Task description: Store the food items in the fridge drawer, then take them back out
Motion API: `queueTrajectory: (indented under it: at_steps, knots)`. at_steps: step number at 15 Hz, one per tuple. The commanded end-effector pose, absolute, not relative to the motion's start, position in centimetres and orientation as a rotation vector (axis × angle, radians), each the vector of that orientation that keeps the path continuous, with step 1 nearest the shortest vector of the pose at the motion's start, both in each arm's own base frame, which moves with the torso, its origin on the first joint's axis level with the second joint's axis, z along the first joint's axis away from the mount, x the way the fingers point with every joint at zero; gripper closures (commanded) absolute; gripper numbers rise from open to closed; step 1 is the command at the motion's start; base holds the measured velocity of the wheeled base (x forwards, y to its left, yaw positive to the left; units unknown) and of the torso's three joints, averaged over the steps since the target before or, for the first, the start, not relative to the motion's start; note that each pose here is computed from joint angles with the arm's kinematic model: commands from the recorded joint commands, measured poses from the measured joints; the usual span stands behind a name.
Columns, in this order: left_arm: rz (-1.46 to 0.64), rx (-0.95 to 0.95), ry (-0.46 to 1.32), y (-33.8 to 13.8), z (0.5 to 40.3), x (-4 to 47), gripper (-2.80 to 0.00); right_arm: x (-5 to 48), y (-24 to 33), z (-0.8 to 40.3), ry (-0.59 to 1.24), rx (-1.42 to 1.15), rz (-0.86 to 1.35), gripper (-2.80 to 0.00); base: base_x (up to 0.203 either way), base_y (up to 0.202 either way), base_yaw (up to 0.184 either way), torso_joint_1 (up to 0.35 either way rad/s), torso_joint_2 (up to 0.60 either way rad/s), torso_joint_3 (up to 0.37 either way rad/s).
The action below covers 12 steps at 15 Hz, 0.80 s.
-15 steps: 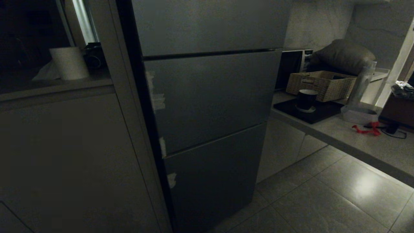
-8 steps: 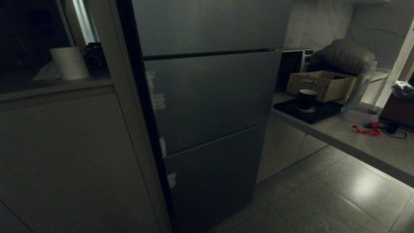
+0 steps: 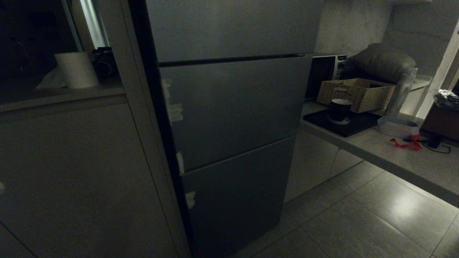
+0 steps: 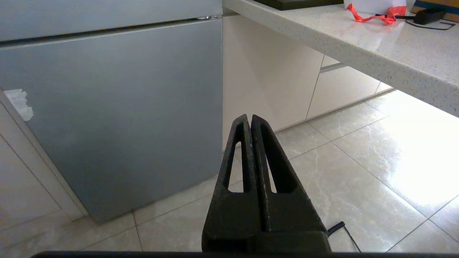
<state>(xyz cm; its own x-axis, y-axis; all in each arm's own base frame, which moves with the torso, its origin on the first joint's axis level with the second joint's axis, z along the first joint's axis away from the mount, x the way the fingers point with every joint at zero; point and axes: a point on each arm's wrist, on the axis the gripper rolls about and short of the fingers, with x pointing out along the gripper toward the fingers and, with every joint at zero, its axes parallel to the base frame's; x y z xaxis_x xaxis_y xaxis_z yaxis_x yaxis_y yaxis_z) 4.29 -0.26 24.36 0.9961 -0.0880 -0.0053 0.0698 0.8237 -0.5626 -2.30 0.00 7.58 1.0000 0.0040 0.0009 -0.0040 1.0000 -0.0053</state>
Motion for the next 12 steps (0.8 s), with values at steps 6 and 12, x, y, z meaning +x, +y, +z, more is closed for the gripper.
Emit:
queueTrajectory:
  at_steps: [6, 12]
  knots:
    - [-0.038, -1.216, 0.3, -1.9, 26.9, 19.3, 0.0, -2.3, 0.0, 7.6, -0.001, -0.004, 0.005, 0.0, 0.0, 0.0, 0.0, 0.0, 0.0, 0.0]
    - [-0.047, -1.367, 0.174, -4.2, 27.4, 26.9, 0.0, -2.3, 0.0, 7.6, 0.0, 0.002, 0.005, 0.0, 0.0, 0.0, 0.0, 0.0, 0.0, 0.0]
